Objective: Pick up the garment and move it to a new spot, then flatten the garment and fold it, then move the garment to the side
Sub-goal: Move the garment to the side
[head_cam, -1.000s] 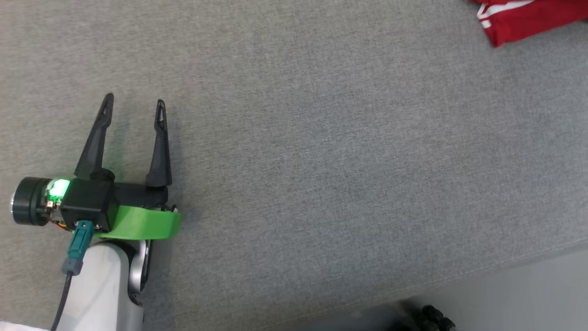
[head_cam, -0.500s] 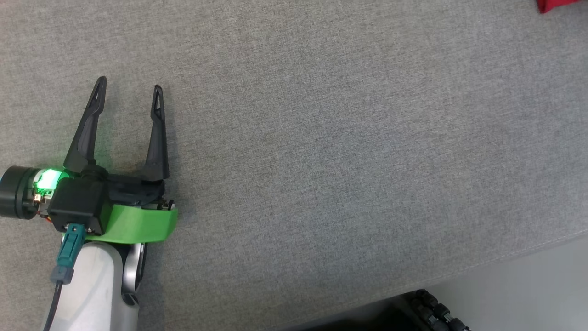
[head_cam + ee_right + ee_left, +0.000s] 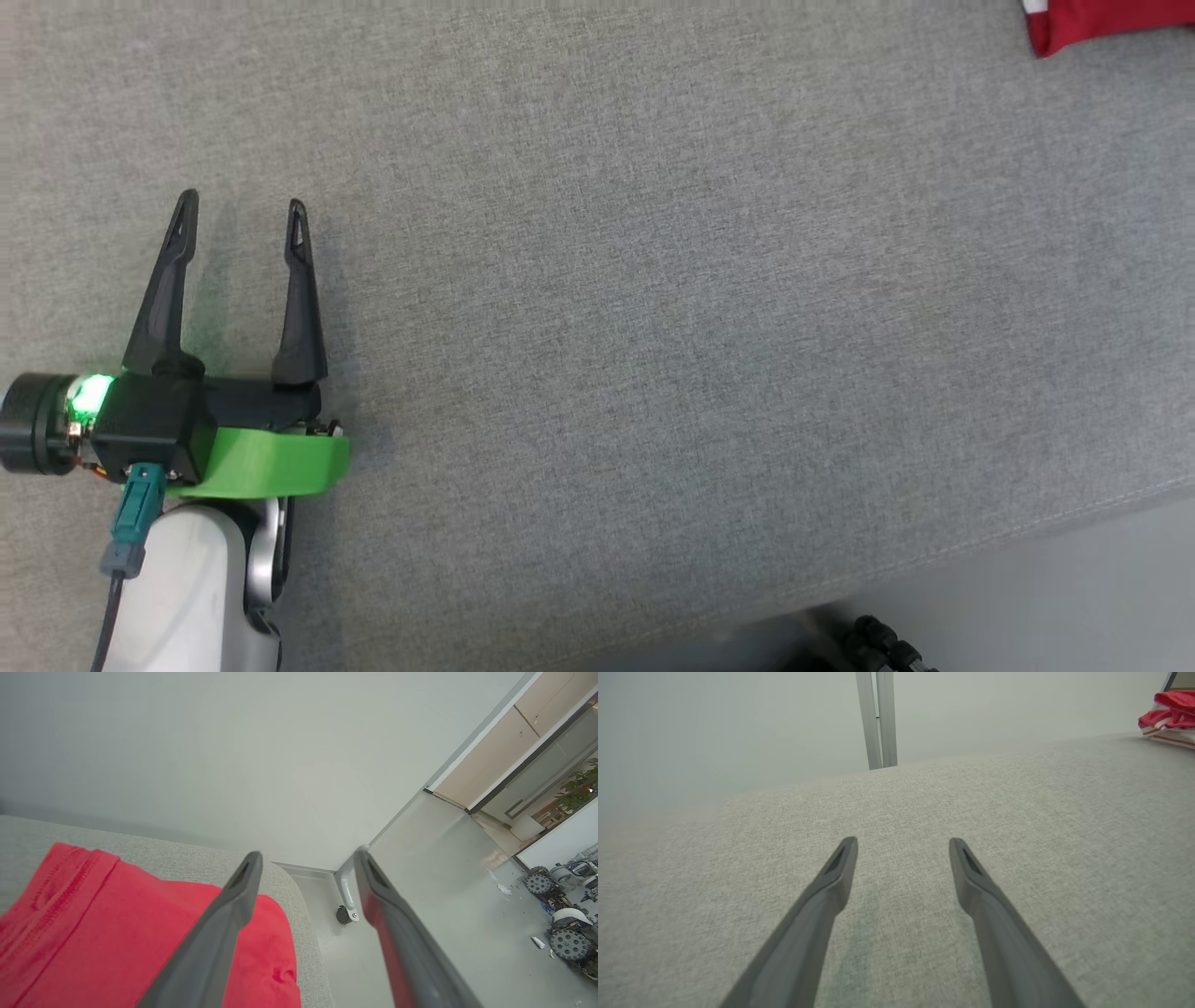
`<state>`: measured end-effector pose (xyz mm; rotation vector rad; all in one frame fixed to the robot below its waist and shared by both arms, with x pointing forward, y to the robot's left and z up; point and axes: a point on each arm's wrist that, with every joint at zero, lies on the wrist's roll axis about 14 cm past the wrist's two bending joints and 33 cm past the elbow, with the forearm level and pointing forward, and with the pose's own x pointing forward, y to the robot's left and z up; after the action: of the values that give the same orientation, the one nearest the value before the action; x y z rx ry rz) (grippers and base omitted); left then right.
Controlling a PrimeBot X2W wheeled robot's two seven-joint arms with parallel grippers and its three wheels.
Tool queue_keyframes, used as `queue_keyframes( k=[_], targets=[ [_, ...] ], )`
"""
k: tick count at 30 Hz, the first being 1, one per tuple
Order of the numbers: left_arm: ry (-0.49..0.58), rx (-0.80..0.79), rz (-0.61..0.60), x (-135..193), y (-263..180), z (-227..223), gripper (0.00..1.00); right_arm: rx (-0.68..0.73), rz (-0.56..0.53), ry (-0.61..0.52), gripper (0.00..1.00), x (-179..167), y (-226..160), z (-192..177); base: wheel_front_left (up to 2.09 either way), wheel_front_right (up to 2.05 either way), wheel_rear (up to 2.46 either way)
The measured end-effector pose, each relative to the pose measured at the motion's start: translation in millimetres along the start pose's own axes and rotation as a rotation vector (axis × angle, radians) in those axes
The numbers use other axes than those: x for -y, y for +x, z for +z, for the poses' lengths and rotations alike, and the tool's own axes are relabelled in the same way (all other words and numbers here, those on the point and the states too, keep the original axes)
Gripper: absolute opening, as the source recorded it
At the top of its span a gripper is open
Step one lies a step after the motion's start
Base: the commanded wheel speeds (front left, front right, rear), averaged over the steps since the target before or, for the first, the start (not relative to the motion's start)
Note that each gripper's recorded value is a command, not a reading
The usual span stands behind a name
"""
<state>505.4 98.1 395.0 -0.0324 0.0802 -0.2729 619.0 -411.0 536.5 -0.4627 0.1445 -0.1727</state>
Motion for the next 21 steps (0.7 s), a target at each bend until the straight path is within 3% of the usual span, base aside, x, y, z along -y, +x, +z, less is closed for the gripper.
queue_keyframes(
  k=[9, 21],
  targets=[
    [-0.012, 0.033, 0.052, -7.5, -23.2, 25.6, 1.0, 0.17, 0.1, 0.113, 1.0, -37.8, -26.0, 53.7, 0.0, 0.0, 0.0],
    [0.0, 0.091, 0.131, -22.5, -67.1, 65.3, 1.0, 0.32, 0.246, 0.278, 1.0, -102.4, -94.3, 91.3, 0.0, 0.0, 0.0]
  ],
)
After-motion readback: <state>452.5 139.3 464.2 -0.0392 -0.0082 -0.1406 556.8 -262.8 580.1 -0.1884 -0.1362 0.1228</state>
